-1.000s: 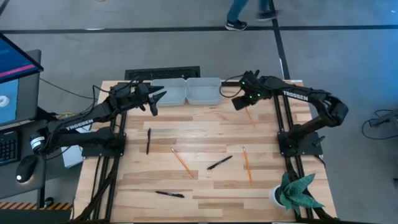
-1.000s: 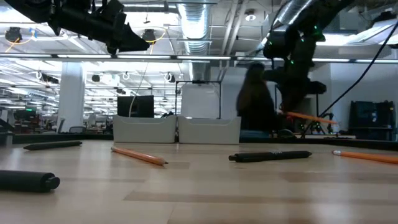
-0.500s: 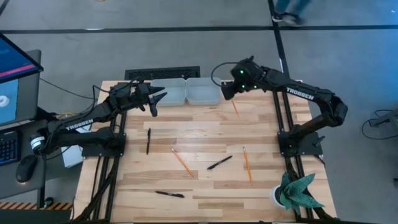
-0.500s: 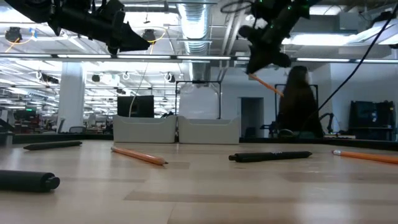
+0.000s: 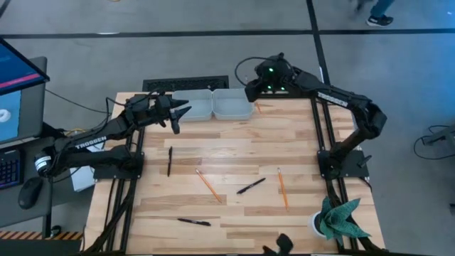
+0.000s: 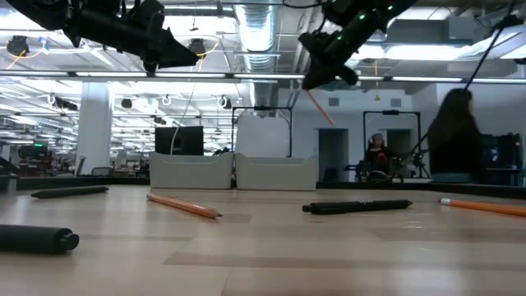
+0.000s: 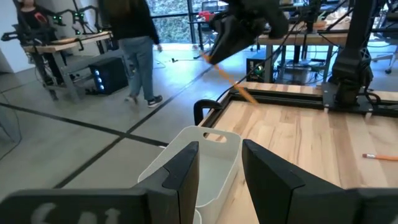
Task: Sort pens & pencils
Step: Put the top yellow pencil into the right gray bin
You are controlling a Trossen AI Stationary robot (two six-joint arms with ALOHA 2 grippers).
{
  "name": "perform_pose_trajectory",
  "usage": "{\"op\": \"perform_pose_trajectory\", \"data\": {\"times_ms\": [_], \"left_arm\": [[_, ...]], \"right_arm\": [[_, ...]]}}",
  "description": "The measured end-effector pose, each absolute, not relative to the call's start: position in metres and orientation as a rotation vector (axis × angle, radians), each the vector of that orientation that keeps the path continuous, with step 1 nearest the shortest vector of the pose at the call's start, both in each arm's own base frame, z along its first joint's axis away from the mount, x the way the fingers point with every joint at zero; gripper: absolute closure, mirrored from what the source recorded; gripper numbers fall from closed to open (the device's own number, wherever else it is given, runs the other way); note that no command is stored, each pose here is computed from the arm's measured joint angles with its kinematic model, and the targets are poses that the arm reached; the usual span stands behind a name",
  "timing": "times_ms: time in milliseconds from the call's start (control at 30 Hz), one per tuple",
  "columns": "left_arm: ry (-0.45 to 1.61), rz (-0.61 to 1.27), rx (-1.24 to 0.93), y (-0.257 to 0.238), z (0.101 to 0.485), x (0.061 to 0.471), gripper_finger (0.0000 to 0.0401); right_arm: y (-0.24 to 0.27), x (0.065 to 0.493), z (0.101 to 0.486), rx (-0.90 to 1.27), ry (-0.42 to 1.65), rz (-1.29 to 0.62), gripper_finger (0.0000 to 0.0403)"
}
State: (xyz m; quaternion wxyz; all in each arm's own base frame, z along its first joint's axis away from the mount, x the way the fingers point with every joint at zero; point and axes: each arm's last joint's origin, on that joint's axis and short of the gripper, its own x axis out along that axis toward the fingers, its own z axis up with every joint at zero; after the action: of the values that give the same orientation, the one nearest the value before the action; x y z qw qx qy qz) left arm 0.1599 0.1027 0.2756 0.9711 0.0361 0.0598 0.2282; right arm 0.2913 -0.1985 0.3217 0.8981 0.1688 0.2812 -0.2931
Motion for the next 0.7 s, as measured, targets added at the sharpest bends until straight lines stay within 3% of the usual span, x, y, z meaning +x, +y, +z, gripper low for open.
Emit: {"op": "perform_pose_trajectory", "data": {"times_ms": [433, 700], "left_arm": [[0.117, 0.463, 0.044, 0.103, 0.275, 0.160, 0.0287], [0.138, 0.462, 0.024, 0.102, 0.273, 0.160, 0.0287]], "right_arm": [[-0.229, 0.362, 0.303, 0.134, 0.721, -0.486, 0.0344], [-0.236, 0.387, 0.269, 0.114, 0.885, -0.423, 0.0344]]}}
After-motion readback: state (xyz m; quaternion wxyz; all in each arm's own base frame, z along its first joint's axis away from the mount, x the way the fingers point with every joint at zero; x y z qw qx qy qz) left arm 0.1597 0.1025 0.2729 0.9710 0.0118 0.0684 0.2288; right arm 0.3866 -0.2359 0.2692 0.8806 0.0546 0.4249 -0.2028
